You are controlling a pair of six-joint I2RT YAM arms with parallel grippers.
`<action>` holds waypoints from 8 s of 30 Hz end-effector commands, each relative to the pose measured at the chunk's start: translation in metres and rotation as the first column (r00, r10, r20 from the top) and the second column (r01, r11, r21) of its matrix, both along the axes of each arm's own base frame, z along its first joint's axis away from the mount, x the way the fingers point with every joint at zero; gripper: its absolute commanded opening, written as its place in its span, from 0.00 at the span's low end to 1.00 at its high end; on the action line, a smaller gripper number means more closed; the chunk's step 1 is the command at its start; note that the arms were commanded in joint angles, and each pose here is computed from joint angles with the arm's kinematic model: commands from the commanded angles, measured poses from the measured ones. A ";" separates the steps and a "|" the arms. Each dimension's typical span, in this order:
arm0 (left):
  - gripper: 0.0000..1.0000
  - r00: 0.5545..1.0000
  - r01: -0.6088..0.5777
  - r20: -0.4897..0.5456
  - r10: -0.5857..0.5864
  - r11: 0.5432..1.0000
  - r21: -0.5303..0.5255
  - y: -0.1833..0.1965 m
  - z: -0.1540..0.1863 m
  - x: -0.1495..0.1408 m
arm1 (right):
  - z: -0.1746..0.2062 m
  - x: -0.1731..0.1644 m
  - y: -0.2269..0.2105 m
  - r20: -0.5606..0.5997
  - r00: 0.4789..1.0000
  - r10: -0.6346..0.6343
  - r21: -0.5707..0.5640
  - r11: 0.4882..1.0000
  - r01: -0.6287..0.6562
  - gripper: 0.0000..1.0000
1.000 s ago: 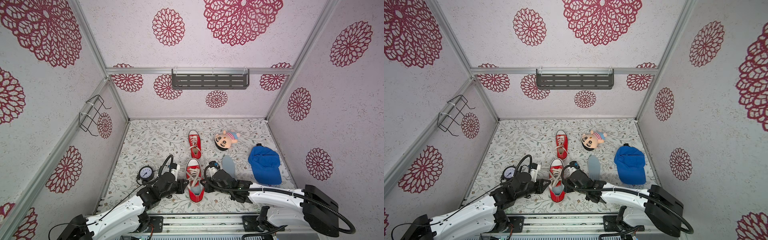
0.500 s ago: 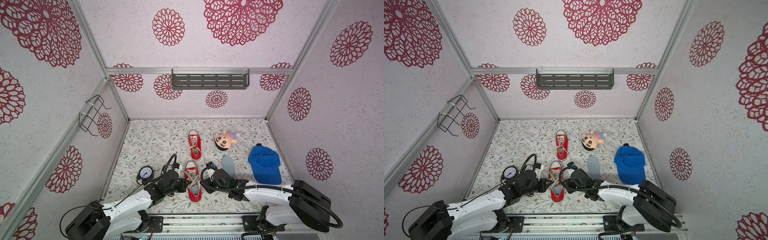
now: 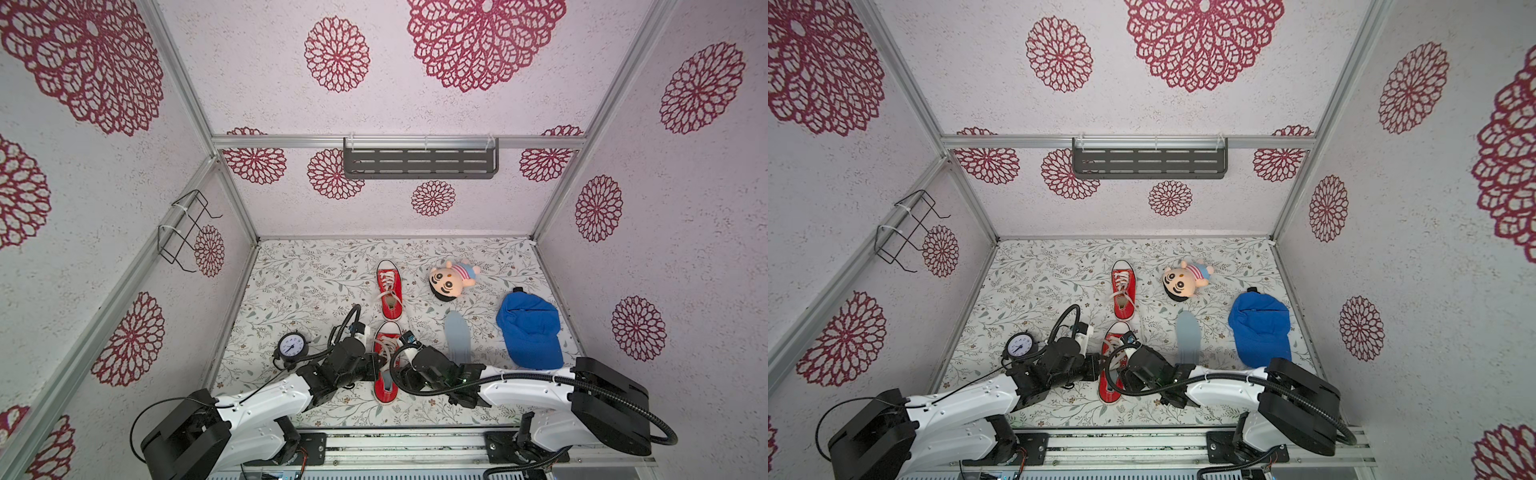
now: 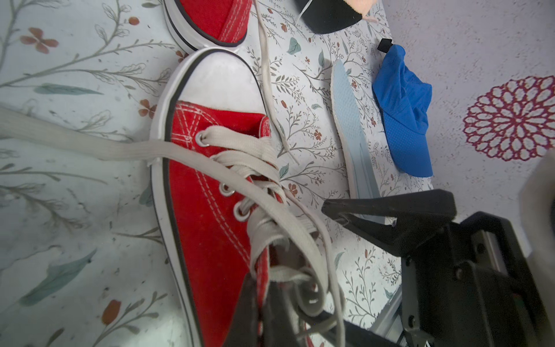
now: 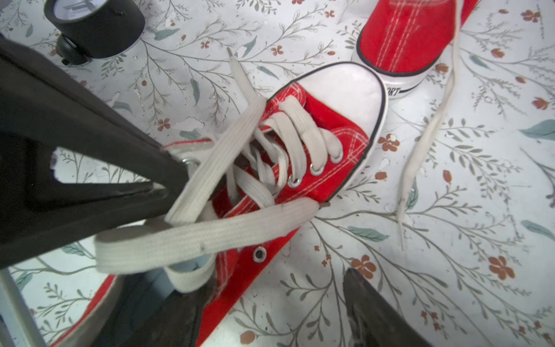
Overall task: Remove the insole from the shoe
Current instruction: Untie the shoelace on the shoe.
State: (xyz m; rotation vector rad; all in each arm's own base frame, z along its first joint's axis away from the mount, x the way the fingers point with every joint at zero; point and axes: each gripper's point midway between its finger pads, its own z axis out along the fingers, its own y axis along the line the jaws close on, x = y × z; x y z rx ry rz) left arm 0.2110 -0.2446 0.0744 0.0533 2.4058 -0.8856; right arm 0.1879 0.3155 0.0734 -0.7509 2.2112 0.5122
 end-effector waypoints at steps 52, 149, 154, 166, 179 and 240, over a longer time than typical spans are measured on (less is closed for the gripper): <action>0.00 0.995 -0.078 0.062 0.079 0.997 -0.029 0.016 0.011 0.001 | 0.023 0.078 -0.168 -0.022 0.808 -0.589 -0.083 0.807 0.585 0.76; 0.27 0.967 0.069 0.246 -0.070 0.998 0.011 0.028 0.067 0.028 | 0.018 0.046 -0.071 -0.498 0.808 -0.314 0.272 0.829 0.489 0.00; 0.54 0.932 0.240 0.289 -0.219 0.970 -0.036 0.001 0.090 0.018 | 0.032 0.051 -0.055 -0.481 0.839 -0.256 0.329 0.834 0.443 0.00; 0.56 0.832 0.520 0.198 -0.518 0.853 0.048 -0.061 0.069 0.017 | 0.035 0.051 -0.047 -0.473 0.848 -0.239 0.337 0.840 0.425 0.00; 0.56 0.828 0.532 0.126 -0.547 0.836 0.131 -0.073 0.034 0.031 | 0.041 0.052 -0.042 -0.460 0.860 -0.219 0.344 0.849 0.401 0.00; 0.00 0.905 0.231 0.325 -0.273 0.959 0.164 -0.013 0.081 0.022 | 0.055 0.074 -0.176 0.150 0.577 -0.802 0.030 0.588 0.809 0.58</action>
